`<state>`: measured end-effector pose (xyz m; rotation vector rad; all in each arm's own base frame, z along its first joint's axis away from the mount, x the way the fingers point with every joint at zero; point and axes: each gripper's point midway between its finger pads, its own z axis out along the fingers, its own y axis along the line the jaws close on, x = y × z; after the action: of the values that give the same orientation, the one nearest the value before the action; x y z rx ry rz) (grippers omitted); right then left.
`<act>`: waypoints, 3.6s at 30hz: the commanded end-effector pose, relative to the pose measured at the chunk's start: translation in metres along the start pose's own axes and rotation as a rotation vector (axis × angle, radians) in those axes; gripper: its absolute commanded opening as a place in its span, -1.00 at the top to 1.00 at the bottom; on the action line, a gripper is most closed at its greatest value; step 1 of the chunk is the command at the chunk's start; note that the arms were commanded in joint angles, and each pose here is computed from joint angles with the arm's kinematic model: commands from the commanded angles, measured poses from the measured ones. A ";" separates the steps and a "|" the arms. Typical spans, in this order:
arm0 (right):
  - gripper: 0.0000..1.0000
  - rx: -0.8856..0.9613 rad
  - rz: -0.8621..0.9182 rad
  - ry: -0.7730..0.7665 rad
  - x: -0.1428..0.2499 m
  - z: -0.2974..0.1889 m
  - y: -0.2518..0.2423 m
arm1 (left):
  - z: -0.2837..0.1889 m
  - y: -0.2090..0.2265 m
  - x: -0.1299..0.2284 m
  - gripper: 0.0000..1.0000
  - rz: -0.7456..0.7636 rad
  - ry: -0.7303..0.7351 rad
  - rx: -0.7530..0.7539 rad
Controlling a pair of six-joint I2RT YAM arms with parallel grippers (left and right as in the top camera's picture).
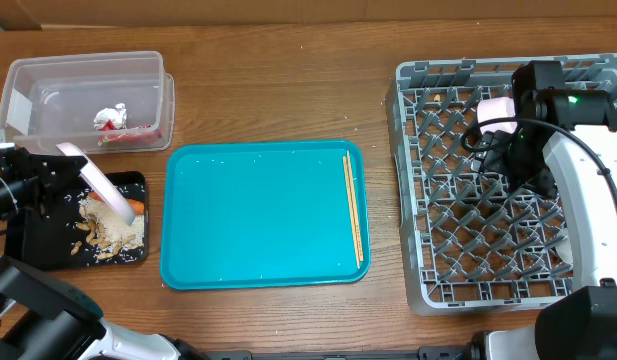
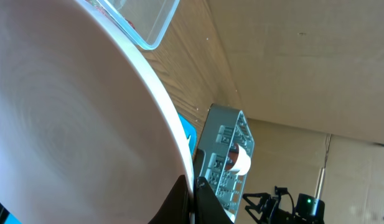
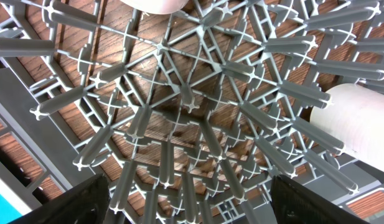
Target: Sort waste into correct bins and load items into the dishwasher
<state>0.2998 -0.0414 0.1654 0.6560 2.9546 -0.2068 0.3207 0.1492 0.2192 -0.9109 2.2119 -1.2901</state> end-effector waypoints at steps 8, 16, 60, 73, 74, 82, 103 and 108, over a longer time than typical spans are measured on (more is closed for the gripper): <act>-0.71 -0.001 0.005 -0.021 0.000 -0.007 -0.004 | 0.015 -0.016 0.011 0.92 0.069 0.062 -0.003; -0.71 -0.001 0.006 -0.022 0.000 -0.007 -0.004 | 0.080 -0.062 0.071 0.92 0.301 0.291 -0.045; -0.76 -0.370 -0.136 -0.028 0.000 -0.044 0.065 | 0.145 -0.061 0.131 0.09 0.533 0.241 -0.817; -0.68 -0.628 -0.575 -0.042 0.063 -0.053 0.224 | 0.065 -0.024 0.072 -0.56 0.249 0.083 -0.884; -0.65 -0.609 -0.573 -0.022 0.068 -0.045 0.231 | 0.064 -0.023 0.071 -0.57 0.245 0.082 -0.885; -0.59 -0.488 -0.560 0.165 0.106 0.028 0.271 | 0.064 -0.023 0.072 -0.64 0.268 0.095 -0.885; 0.14 -0.297 -0.496 0.239 0.135 0.102 0.289 | 0.064 -0.023 0.072 -0.64 0.272 0.097 -0.886; 0.52 -0.294 -0.443 0.233 0.132 0.102 0.291 | 0.064 -0.023 0.072 -0.65 0.271 0.097 -0.885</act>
<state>0.3068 0.2629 0.0175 -0.1090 3.2273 0.3204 0.3172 0.0497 0.2007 -0.8142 2.9008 -0.2001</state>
